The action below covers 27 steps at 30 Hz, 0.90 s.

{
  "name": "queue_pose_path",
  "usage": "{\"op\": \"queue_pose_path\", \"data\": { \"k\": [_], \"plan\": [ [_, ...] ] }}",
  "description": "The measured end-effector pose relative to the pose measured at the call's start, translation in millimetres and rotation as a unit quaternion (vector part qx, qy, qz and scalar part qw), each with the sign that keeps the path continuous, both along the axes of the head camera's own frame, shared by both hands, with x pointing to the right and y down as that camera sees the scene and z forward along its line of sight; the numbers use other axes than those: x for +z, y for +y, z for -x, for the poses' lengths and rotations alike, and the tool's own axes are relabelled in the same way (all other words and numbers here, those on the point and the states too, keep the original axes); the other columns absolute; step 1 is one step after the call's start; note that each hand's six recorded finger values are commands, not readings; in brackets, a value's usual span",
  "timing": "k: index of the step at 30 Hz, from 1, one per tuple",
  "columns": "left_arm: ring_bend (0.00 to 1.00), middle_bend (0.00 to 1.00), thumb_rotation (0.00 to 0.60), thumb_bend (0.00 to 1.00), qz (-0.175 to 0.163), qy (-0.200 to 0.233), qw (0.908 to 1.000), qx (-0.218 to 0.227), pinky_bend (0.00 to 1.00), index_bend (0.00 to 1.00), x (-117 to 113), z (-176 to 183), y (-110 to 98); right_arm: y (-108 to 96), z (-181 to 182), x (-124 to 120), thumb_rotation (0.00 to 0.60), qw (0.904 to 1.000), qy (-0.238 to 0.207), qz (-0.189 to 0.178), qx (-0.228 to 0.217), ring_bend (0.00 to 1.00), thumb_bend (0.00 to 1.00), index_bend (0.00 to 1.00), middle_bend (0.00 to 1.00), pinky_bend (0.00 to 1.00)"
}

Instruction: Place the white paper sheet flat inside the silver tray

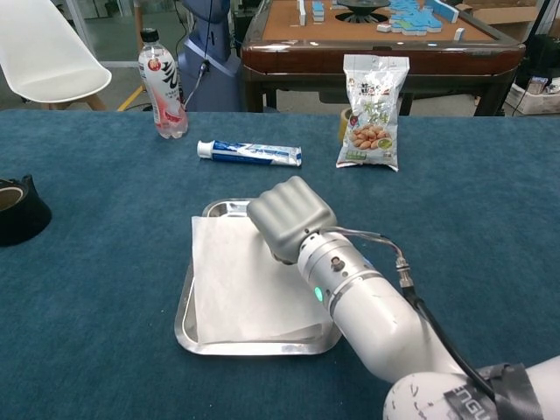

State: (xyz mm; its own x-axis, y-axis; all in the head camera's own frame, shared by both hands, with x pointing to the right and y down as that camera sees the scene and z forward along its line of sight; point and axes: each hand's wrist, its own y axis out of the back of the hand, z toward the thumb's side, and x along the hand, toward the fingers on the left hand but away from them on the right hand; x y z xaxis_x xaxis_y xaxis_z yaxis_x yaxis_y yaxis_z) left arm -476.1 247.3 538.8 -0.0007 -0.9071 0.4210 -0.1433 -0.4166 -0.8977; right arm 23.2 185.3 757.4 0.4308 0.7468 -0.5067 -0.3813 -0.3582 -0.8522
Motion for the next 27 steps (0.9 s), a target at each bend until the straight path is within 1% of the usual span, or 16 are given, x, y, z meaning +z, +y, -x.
{"op": "queue_pose_path", "data": {
  "k": [27],
  "plan": [
    [0.26,0.36,0.6,0.2,0.002,-0.001,1.0,0.002,0.44,0.4,1,-1,0,-5,-16,2,0.6,0.9994,0.028,-0.002,0.021,1.0,0.97,0.38,1.0,1.0]
  ]
}}
